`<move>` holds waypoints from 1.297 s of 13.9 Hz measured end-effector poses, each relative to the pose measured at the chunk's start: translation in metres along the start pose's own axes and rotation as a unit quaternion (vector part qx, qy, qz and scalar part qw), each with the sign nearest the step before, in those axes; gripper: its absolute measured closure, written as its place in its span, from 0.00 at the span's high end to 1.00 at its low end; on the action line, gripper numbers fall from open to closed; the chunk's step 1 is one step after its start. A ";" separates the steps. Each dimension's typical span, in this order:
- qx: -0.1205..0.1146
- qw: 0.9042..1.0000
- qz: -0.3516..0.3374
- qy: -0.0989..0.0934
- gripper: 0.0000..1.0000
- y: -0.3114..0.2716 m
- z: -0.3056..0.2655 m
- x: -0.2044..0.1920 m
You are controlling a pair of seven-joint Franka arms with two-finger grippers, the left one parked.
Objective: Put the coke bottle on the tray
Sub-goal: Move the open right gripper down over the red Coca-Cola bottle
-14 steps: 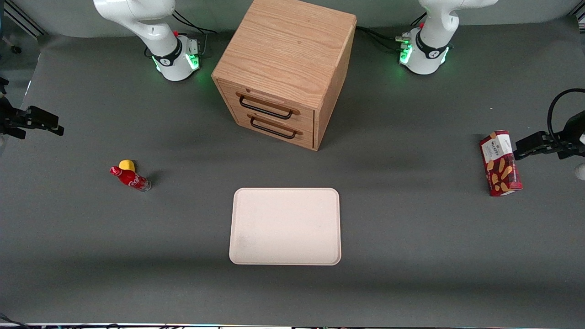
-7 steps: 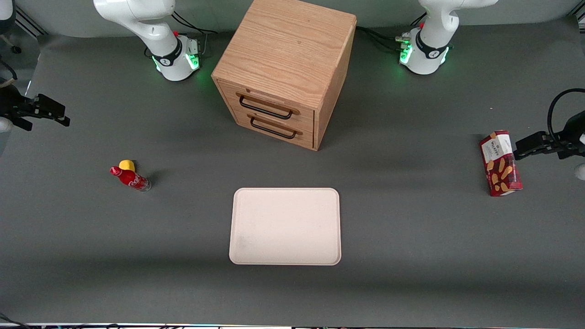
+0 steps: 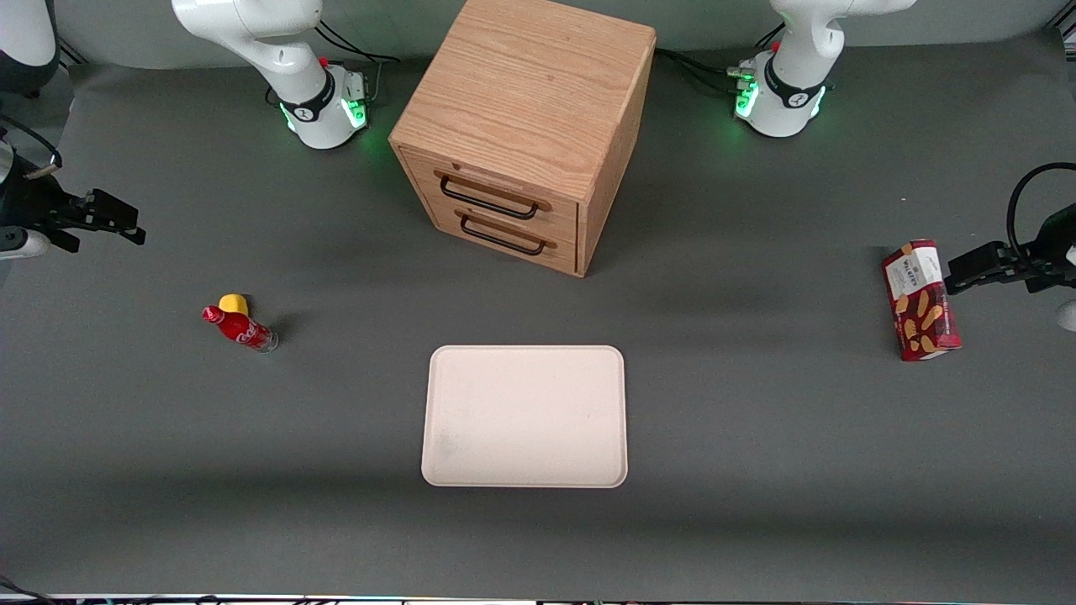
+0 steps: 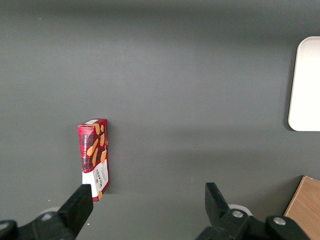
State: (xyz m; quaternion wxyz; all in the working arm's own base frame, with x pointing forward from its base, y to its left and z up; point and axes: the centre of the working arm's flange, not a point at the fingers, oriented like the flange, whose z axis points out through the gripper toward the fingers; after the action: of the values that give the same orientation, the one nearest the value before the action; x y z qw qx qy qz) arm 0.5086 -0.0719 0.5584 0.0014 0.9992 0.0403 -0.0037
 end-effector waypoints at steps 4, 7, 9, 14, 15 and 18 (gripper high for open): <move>-0.001 1.000 -0.001 0.003 1.00 0.000 0.017 0.002; -0.003 1.000 -0.001 0.001 1.00 0.000 0.045 0.011; -0.005 1.000 -0.002 0.002 1.00 0.000 0.068 0.016; -0.009 1.000 0.002 0.012 1.00 0.004 0.128 0.016; -0.011 1.000 0.000 0.015 1.00 0.004 0.140 0.016; -0.014 1.000 -0.002 0.017 1.00 0.004 0.167 0.019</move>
State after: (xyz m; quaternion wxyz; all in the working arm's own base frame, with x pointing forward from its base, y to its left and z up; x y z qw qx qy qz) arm 0.5267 -0.0746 0.3909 0.0147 0.9989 0.0425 0.0139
